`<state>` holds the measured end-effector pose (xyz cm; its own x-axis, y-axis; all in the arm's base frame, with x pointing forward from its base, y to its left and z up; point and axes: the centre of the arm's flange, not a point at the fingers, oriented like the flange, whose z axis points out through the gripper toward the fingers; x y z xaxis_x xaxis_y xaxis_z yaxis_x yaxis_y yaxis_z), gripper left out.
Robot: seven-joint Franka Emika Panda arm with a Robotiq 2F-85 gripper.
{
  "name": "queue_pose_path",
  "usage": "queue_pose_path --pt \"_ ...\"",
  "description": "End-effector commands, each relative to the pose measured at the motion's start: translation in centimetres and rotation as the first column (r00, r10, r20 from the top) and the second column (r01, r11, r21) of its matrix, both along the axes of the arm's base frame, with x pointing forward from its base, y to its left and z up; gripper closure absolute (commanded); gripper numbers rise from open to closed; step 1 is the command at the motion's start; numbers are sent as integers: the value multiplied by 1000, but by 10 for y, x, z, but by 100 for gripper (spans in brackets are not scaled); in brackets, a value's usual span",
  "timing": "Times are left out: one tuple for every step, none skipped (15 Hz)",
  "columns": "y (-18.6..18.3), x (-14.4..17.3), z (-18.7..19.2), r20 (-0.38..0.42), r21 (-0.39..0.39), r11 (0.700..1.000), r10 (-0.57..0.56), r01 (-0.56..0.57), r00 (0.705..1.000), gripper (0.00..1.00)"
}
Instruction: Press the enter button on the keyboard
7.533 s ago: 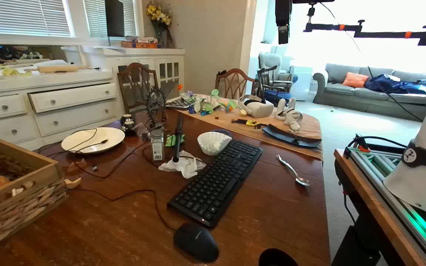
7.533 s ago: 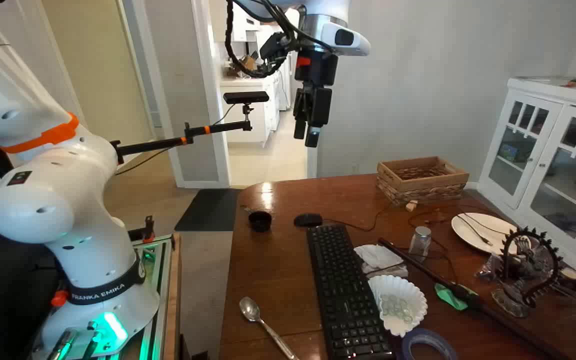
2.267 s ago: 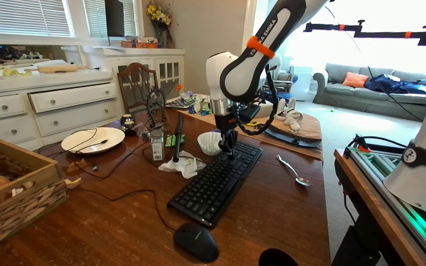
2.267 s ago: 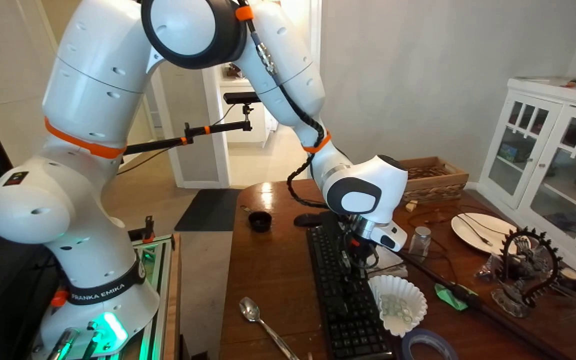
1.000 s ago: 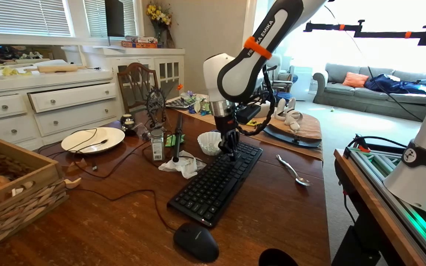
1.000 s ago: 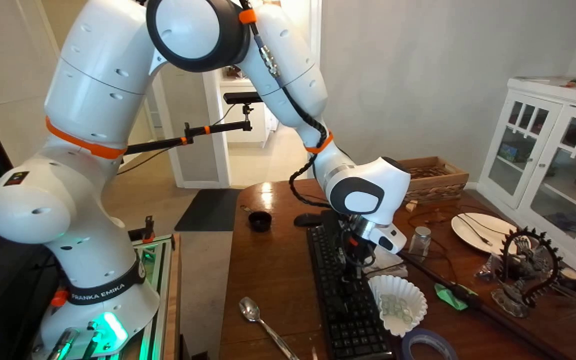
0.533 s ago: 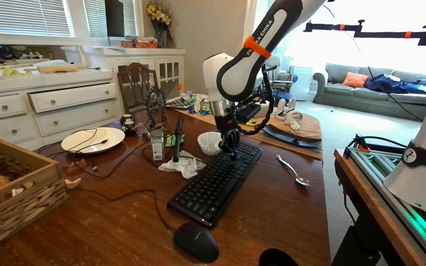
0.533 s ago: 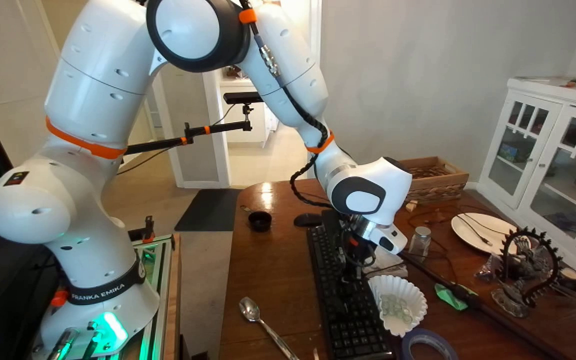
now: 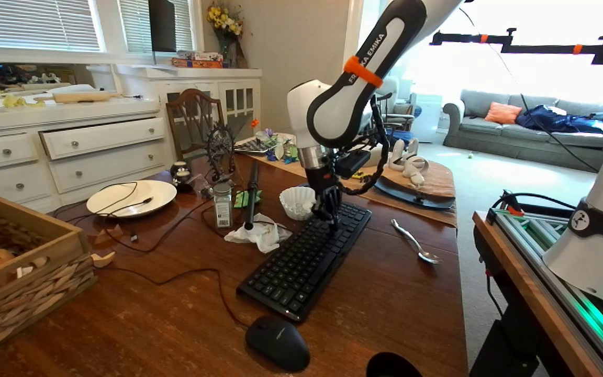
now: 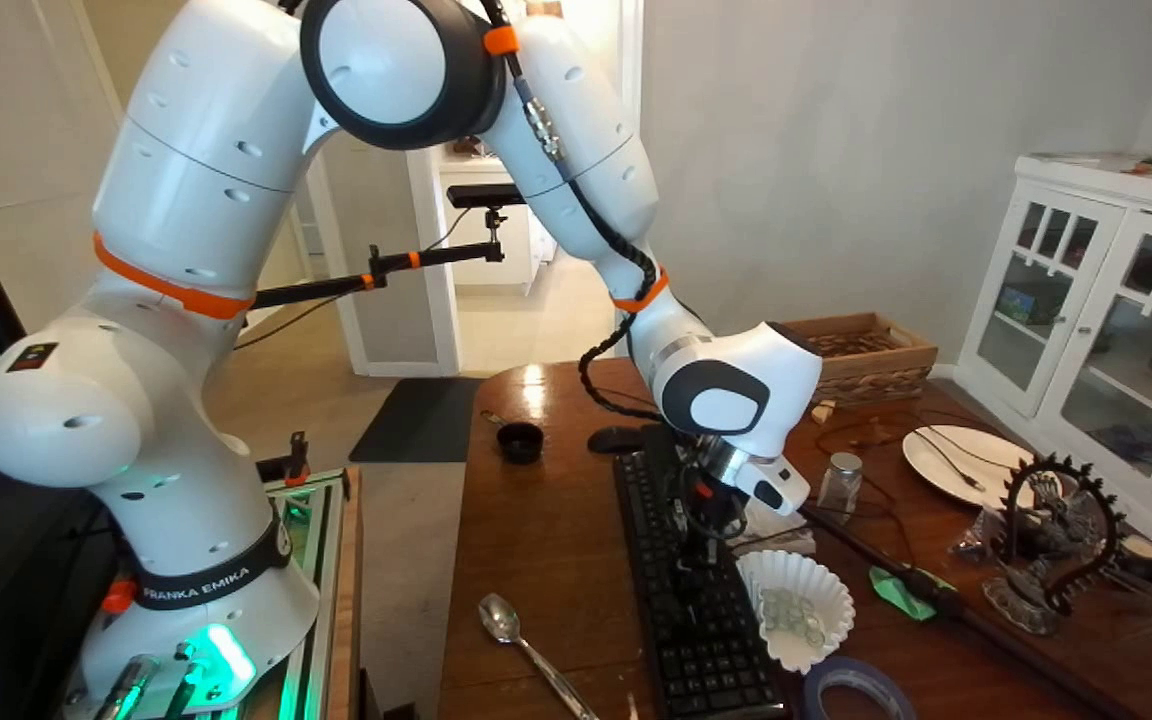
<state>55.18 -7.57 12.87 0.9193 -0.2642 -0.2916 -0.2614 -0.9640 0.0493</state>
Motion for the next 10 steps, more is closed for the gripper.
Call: queue_pose_path --pt "0 4 -7 11 21 1000 9 -9 1000 100" --pt "0 4 -7 13 20 1000 14 -14 1000 100" --pt "0 3 -7 16 24 1000 20 -20 1000 100" --pt "1 3 -7 20 25 999 25 -26 999 100" --pt "1 3 -7 22 26 999 32 -33 999 100" --pt "0 3 -8 19 28 999 32 -33 999 100" --pt "-1 3 -9 16 26 999 33 -33 999 100" --pt "-3 3 -13 14 30 999 34 -35 999 100" --pt "-6 4 -18 13 30 999 38 -39 999 100" --pt "-7 4 -19 17 30 999 44 -45 999 100"
